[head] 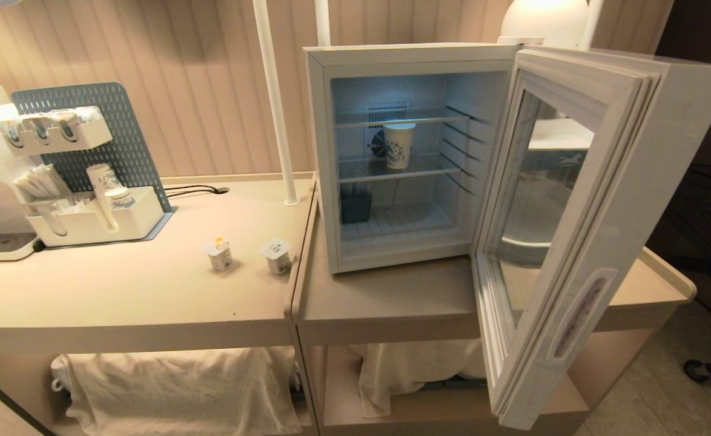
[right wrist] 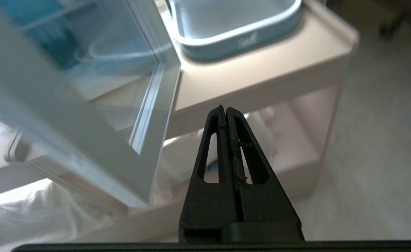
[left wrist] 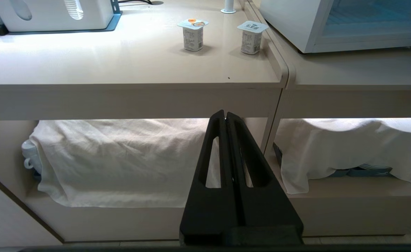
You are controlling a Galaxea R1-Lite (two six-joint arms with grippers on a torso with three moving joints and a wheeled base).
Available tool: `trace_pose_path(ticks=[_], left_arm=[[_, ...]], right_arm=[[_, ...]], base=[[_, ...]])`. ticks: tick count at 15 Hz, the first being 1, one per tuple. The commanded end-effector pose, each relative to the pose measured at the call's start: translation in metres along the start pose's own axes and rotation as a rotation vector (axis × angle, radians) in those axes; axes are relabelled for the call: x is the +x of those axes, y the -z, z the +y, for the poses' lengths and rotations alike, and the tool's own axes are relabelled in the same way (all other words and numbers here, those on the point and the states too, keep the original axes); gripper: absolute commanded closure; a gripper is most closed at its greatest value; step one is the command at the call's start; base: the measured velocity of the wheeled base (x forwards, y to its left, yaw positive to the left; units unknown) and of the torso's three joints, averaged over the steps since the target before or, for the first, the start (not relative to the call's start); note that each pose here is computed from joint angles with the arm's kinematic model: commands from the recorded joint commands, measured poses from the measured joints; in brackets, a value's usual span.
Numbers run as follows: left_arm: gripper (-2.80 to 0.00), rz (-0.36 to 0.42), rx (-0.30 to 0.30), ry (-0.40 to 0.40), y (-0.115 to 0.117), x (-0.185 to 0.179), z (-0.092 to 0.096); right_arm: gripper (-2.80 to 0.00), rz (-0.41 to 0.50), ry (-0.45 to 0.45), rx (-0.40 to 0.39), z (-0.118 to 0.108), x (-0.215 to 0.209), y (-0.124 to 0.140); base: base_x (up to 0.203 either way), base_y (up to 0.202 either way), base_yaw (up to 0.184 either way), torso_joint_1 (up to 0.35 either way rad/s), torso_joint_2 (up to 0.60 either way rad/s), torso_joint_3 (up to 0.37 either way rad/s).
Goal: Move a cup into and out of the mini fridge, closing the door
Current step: Close the freezer door
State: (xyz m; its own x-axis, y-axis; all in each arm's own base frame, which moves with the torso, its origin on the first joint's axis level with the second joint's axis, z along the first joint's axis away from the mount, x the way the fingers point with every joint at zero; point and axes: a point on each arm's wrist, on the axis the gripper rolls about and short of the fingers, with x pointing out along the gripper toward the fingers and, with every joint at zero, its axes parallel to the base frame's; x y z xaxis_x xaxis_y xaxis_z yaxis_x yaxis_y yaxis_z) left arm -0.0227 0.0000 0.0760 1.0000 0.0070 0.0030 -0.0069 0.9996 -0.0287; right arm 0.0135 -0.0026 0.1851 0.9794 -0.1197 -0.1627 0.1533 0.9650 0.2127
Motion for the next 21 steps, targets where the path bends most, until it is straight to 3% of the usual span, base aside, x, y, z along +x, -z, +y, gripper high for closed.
trace_pose_path(ticks=[1,2,3,5,6,7,10,15,18,21], left_arm=[[0.00,0.001,0.000,-0.001,0.000,0.000,0.000],[0.00,0.001,0.000,-0.001,0.000,0.000,0.000],[0.00,0.001,0.000,-0.001,0.000,0.000,0.000],[0.00,0.001,0.000,-0.001,0.000,0.000,0.000],[0.00,0.001,0.000,-0.001,0.000,0.000,0.000],[0.00,0.001,-0.002,-0.001,0.000,0.000,0.000],[0.00,0.001,-0.007,-0.002,0.000,0.000,0.000],[0.00,0.001,-0.007,-0.002,0.000,0.000,0.000],[0.00,0.001,-0.007,-0.002,0.000,0.000,0.000],[0.00,0.001,-0.008,-0.002,0.000,0.000,0.000]], right_arm=[[0.00,0.318,0.070,0.014,0.014,0.097,-0.021],[0.00,0.369,0.015,0.034,0.016,0.128,-0.023],[0.00,0.416,-0.118,0.064,0.016,0.154,-0.024],[0.00,0.459,-0.552,0.138,0.011,0.185,-0.030],[0.00,0.470,-0.728,0.165,0.006,0.205,-0.032],[0.00,0.466,-0.831,0.176,0.000,0.225,-0.034],[0.00,0.421,-1.003,0.144,-0.003,0.270,-0.046],[0.00,0.476,-1.126,0.101,0.045,0.276,-0.037],[0.00,0.490,-1.082,0.032,0.097,0.272,-0.031],[0.00,0.420,-0.952,-0.033,0.166,0.271,-0.036]], base=[[0.000,0.000,0.000,0.000,0.00,0.000],[0.000,0.000,0.000,0.000,0.00,0.000],[0.000,0.000,0.000,0.000,0.00,0.000],[0.000,0.000,0.000,0.000,0.00,0.000],[0.000,0.000,0.000,0.000,0.00,0.000],[0.000,0.000,0.000,0.000,0.00,0.000],[0.000,0.000,0.000,0.000,0.00,0.000],[0.000,0.000,0.000,0.000,0.00,0.000],[0.000,0.000,0.000,0.000,0.00,0.000],[0.000,0.000,0.000,0.000,0.00,0.000]])
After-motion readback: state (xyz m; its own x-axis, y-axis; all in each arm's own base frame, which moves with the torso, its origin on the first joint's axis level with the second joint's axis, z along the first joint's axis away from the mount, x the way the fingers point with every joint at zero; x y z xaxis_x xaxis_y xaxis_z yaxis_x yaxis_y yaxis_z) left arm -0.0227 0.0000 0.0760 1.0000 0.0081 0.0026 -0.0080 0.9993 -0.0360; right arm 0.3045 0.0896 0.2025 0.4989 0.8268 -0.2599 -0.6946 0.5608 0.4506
